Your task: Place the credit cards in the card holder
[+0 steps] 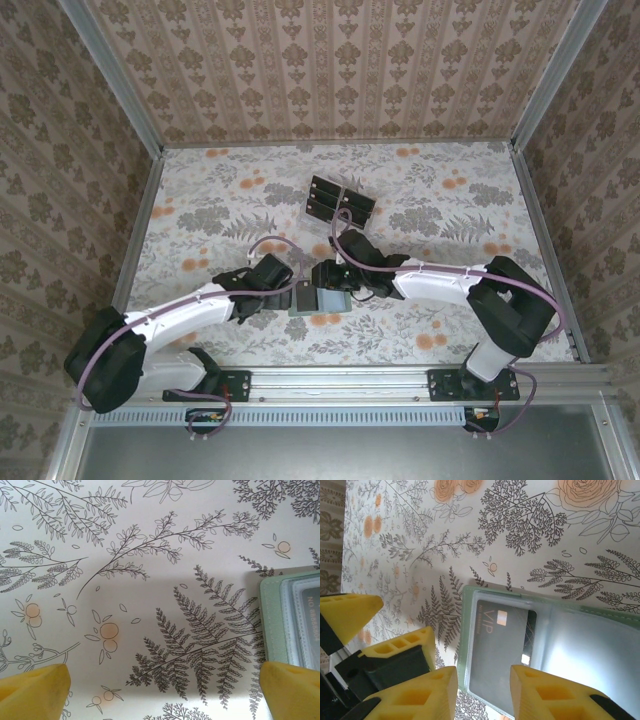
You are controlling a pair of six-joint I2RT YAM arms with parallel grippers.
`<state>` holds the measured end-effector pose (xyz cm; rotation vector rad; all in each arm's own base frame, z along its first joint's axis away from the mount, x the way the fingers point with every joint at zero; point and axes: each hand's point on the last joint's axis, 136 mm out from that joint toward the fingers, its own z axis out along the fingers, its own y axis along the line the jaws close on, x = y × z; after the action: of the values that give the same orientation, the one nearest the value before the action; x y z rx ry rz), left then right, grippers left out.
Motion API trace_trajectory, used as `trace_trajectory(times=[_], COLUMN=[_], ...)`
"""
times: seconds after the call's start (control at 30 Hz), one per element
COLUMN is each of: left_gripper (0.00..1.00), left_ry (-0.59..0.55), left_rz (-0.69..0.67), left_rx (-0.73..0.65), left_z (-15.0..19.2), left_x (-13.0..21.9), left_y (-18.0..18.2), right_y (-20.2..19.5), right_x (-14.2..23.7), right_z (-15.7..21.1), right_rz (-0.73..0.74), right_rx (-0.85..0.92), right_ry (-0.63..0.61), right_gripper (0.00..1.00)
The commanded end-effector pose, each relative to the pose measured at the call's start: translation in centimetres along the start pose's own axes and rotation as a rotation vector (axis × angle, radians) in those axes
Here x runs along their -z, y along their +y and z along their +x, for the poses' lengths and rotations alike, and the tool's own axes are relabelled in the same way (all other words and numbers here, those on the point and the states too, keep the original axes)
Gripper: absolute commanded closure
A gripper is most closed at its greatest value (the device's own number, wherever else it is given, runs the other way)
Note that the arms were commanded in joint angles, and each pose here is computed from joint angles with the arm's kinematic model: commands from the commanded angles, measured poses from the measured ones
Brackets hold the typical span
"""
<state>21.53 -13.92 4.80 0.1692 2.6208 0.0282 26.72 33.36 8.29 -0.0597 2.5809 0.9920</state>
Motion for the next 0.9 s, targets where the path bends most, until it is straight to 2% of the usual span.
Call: trace_trajectory(times=[0.0,0.53,0.87], left_gripper=[0.00,0.00,0.00], left_ry=[-0.020,-0.034,-0.046], left_rz=[-0.013,0.037,0.062], left_rx=[0.007,0.019,0.028], left_z=[-0.9,-1.6,-2.5], left_x=[0.8,1.0,1.5], left_y=[0.3,-0.9,-1.6], right_y=[-1.1,-2.9,-3.8], right_x=[-0.3,1.8,6.3], right_z=[0.3,-0.3,-1.4], right_rz=[0.049,0.190,0.277], right_rx=[0.015,0.109,0.168], right_ry=[0.017,-0.004,-0.074], right_gripper=[0.66,0.61,0.59])
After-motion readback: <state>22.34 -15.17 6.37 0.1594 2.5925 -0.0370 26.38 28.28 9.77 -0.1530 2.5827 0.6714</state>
